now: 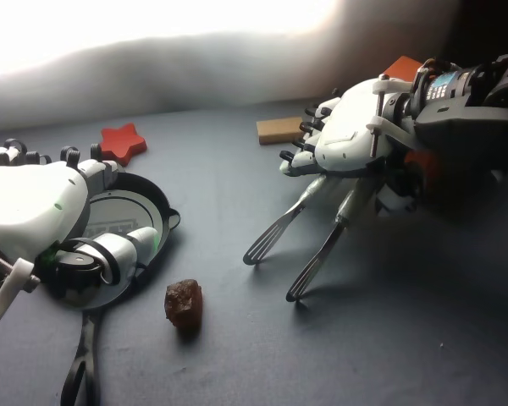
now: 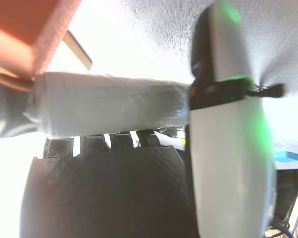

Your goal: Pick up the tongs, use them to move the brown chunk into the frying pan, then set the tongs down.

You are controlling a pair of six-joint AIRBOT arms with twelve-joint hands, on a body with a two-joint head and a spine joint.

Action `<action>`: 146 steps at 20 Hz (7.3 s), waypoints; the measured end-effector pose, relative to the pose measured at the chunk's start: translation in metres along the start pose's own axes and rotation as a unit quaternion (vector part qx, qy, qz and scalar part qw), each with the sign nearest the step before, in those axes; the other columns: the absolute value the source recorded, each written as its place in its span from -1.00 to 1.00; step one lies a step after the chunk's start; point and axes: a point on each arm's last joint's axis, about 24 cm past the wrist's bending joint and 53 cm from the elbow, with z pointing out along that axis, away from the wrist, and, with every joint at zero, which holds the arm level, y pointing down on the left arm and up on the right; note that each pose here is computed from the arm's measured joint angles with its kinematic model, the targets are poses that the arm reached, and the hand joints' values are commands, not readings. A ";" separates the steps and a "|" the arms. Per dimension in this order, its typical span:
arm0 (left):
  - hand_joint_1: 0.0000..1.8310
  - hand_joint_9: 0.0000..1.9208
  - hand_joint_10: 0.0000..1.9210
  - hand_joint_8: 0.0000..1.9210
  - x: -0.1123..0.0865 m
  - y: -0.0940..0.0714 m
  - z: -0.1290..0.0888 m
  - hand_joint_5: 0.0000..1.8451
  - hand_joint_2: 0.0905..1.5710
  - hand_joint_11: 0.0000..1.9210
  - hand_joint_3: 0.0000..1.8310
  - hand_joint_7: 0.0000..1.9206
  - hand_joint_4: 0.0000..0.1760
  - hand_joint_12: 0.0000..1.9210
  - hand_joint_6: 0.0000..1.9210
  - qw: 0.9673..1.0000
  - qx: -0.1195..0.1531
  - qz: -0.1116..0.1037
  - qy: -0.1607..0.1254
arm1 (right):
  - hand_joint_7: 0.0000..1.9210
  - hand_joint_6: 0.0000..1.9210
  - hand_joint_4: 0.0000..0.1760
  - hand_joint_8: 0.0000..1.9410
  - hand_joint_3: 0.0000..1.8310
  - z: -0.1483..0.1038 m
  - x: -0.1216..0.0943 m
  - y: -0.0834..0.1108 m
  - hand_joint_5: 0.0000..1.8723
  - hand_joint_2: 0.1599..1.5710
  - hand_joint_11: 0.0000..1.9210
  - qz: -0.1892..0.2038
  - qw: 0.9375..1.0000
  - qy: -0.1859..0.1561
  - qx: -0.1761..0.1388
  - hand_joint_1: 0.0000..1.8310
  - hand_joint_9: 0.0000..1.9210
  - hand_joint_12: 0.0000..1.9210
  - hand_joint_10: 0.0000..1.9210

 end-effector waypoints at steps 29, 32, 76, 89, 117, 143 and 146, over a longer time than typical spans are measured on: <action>-0.76 -0.57 -1.00 -1.00 0.000 0.003 0.001 -0.72 0.74 -1.00 -1.00 -0.66 -0.88 0.26 -1.00 1.000 -0.006 -0.004 0.000 | 0.08 0.29 -1.00 -0.99 -1.00 -0.073 -0.020 0.028 -0.14 0.48 -0.56 0.077 0.996 -0.032 -0.035 0.22 0.00 0.38 -0.91; -0.78 -0.55 -0.99 -1.00 0.000 0.003 0.001 -0.70 0.74 -1.00 -1.00 -0.65 -0.92 0.27 -0.99 1.000 -0.006 -0.004 0.001 | 0.09 0.29 -1.00 -0.99 -1.00 -0.090 -0.032 0.035 -0.14 0.48 -0.57 0.042 0.995 -0.080 -0.047 0.22 0.00 0.40 -0.91; -0.78 -0.56 -1.00 -1.00 -0.026 0.005 0.007 -0.74 0.74 -1.00 -1.00 -0.67 -1.00 0.29 -0.99 1.000 -0.013 -0.010 -0.019 | 0.13 0.24 -1.00 -1.00 -1.00 -0.110 0.018 0.023 -0.11 0.46 -0.53 0.305 0.939 -0.100 0.127 0.23 0.06 0.35 -0.92; -0.74 -0.54 -0.99 -0.99 -0.021 0.006 0.007 -0.70 0.74 -1.00 -0.99 -0.65 -0.89 0.31 -0.99 1.000 -0.008 0.002 -0.010 | 0.14 0.26 -1.00 -0.99 -1.00 -0.072 0.009 0.068 -0.12 0.46 -0.54 0.336 0.927 -0.085 0.141 0.22 0.06 0.35 -0.92; -0.76 -0.55 -0.99 -1.00 -0.028 -0.001 0.011 -0.77 0.74 -1.00 -1.00 -0.67 -1.00 0.33 -1.00 1.000 0.010 -0.005 -0.020 | 0.11 0.30 -1.00 -1.00 -1.00 -0.034 0.017 0.078 -0.15 0.48 -0.58 0.333 0.932 -0.068 0.130 0.22 0.03 0.38 -0.93; -0.77 -0.55 -0.99 -1.00 -0.031 -0.002 0.011 -0.73 0.73 -1.00 -1.00 -0.67 -0.98 0.32 -0.99 1.000 0.012 0.000 -0.024 | 0.11 0.30 -1.00 -1.00 -1.00 -0.041 0.017 0.076 -0.15 0.48 -0.58 0.349 0.927 -0.059 0.126 0.21 0.03 0.37 -0.93; -0.77 -0.55 -0.99 -1.00 -0.031 -0.002 0.012 -0.74 0.74 -1.00 -1.00 -0.67 -0.94 0.32 -1.00 1.000 0.011 0.000 -0.024 | 0.11 0.29 -1.00 -1.00 -1.00 -0.039 0.017 0.073 -0.14 0.48 -0.57 0.342 0.929 -0.067 0.128 0.22 0.03 0.36 -0.93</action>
